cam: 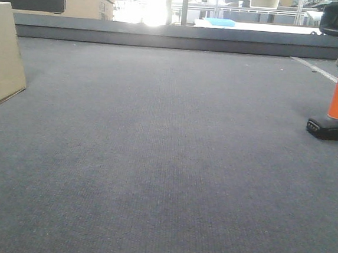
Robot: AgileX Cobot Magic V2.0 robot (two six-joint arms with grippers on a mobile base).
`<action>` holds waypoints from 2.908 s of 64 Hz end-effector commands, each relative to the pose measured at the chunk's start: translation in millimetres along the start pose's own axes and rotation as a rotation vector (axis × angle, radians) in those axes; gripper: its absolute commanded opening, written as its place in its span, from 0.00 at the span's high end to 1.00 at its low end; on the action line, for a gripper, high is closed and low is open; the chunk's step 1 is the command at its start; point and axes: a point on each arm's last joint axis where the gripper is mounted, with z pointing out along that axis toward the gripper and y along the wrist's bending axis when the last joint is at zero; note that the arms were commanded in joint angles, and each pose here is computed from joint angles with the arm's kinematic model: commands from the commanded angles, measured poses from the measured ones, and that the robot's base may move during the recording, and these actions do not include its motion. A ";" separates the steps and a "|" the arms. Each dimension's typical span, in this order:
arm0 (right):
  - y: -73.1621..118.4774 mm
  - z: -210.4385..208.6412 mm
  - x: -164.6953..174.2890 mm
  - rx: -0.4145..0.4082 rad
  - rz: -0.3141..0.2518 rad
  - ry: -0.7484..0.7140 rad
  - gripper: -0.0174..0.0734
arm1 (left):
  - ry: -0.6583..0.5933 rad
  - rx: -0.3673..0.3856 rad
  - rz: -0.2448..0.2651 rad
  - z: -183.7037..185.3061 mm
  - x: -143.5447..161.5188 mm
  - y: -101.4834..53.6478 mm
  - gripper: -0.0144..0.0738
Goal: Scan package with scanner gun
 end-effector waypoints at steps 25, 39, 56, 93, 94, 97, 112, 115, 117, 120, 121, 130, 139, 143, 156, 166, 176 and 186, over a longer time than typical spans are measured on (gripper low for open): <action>-3.5 4.3 25.1 0.020 -0.068 -0.069 0.99 | -0.017 -0.001 -0.007 -0.9 -0.8 0.1 0.96; -3.6 4.4 28.0 0.018 -0.020 -0.038 0.99 | -0.017 -0.001 -0.007 -0.9 -0.8 0.1 0.96; -3.6 4.4 28.0 0.019 0.001 -0.038 0.99 | -0.017 -0.001 -0.007 -0.9 -0.8 0.1 0.96; -3.6 4.4 27.8 0.019 0.001 -0.040 0.99 | -0.017 -0.001 -0.007 -0.9 -0.8 0.1 0.96; -3.6 4.4 27.8 0.019 0.001 -0.040 0.99 | -0.017 -0.001 -0.007 -0.9 -0.8 0.1 0.96; -3.6 4.4 27.8 0.019 0.001 -0.040 0.99 | -0.017 -0.001 -0.007 -0.9 -0.8 0.1 0.96; -3.6 4.4 27.8 0.019 0.001 -0.040 0.99 | -0.049 -0.018 0.057 2.1 31.7 0.6 0.96; -3.6 4.4 27.8 0.019 0.001 -0.040 0.99 | -0.060 -0.012 0.051 2.8 46.3 0.0 0.96; -3.6 4.4 27.8 0.019 0.001 -0.040 0.99 | -0.052 -0.005 0.048 2.9 56.6 -0.6 0.96; -3.6 4.4 27.8 0.019 0.001 -0.040 0.99 | -0.024 0.011 0.037 2.8 69.6 -1.6 0.96; -3.6 4.4 27.8 0.019 0.001 -0.040 0.99 | -0.015 0.016 0.029 2.6 74.6 -1.9 0.96; -3.6 4.4 27.8 0.019 0.001 -0.040 0.99 | 0.051 0.067 0.015 2.2 103.1 -5.2 0.96; -3.6 4.4 27.8 0.019 0.001 -0.040 0.99 | 0.071 0.072 0.007 2.6 115.4 -5.8 0.96; -3.6 4.4 27.8 0.019 0.001 -0.040 0.99 | 0.078 0.072 0.000 2.5 116.0 -5.9 0.96; -3.6 4.4 27.8 0.019 0.001 -0.040 0.99 | 0.087 0.072 0.000 2.4 116.9 -5.9 0.96; -3.6 4.4 27.8 0.019 0.001 -0.040 0.99 | 0.087 0.072 0.000 2.4 116.9 -5.9 0.96; -3.6 4.4 27.8 0.019 0.001 -0.040 0.99 | 0.087 0.072 0.000 2.4 116.9 -5.9 0.96; -3.6 4.4 27.8 0.019 0.001 -0.040 0.99 | 0.087 0.072 0.000 2.4 116.9 -5.9 0.96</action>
